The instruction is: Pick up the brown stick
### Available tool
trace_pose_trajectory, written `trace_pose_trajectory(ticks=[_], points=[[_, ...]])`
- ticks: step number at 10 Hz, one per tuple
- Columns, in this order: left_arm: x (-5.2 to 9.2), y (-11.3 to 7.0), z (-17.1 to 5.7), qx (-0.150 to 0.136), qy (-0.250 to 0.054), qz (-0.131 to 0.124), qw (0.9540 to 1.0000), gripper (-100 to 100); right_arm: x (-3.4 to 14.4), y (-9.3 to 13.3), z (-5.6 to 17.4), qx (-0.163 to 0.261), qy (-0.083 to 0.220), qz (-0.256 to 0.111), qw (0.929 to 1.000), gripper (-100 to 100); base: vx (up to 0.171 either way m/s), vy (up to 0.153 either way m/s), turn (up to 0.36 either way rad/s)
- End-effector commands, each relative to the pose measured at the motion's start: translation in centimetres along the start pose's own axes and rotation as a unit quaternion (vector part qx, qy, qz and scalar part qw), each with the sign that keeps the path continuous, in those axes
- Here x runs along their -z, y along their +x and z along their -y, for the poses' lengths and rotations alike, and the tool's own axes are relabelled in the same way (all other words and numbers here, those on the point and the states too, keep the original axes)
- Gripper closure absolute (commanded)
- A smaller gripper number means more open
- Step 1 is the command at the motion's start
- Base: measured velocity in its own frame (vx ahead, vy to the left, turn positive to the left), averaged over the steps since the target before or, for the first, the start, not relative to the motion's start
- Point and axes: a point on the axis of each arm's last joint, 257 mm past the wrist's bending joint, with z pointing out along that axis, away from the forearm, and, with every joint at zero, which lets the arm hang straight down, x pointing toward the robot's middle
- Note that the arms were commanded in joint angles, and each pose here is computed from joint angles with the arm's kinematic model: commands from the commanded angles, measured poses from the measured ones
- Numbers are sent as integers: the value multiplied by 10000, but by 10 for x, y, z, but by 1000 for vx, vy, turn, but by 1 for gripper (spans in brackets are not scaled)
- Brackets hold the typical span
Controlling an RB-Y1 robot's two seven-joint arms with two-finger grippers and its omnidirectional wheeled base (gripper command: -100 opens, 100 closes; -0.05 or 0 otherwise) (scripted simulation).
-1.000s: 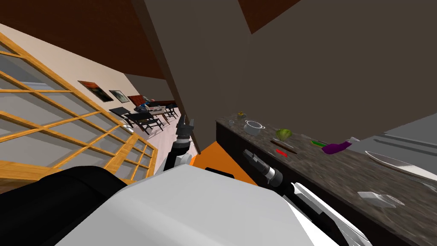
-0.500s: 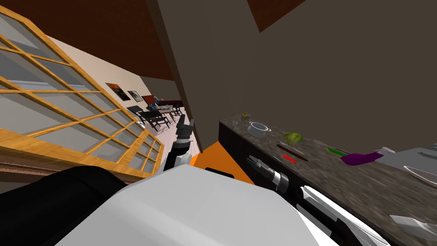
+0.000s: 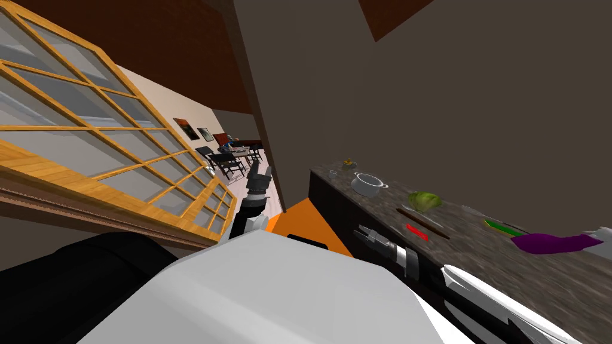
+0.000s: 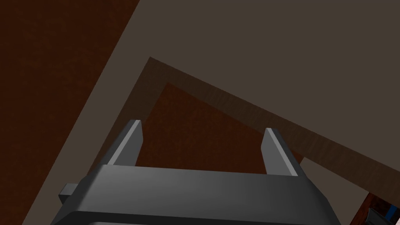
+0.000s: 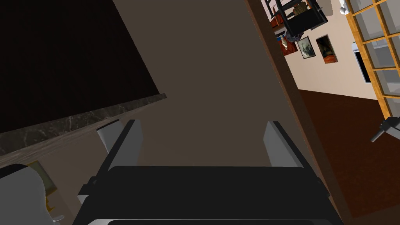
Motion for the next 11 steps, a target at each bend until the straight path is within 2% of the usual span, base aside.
trace_pose_trajectory(ticks=[1,2,3,4,5,8,9,10,11], points=[[0,0,0,0,0,0,10000,0,20,11,18,92,220,-283,9993,-100,27,-38,111],[0,0,0,-1,0,0,10000,0,23,10,20,145,243,-350,9990,-100,15,-19,-16],[0,0,0,-1,0,0,10000,0,41,24,40,230,454,-661,9965,-100,28,-24,210],[0,0,0,0,0,0,10000,0,50,24,48,295,548,-774,9951,-100,31,-40,137],[0,0,0,-1,0,0,10000,0,68,35,63,393,712,-1077,9909,-100,38,-53,229],[0,0,0,0,0,0,10000,0,113,41,98,605,1145,-1615,9783,-100,37,-57,143],[0,0,0,-1,-1,0,10000,0,113,41,99,608,1153,-1621,9781,-100,18,-27,-47],[0,0,0,-1,-1,0,10000,0,141,51,117,661,1394,-1921,9692,-100,25,-33,188],[0,0,0,0,0,0,10000,0,147,46,120,733,1427,-2000,9666,-100,36,-44,114]])
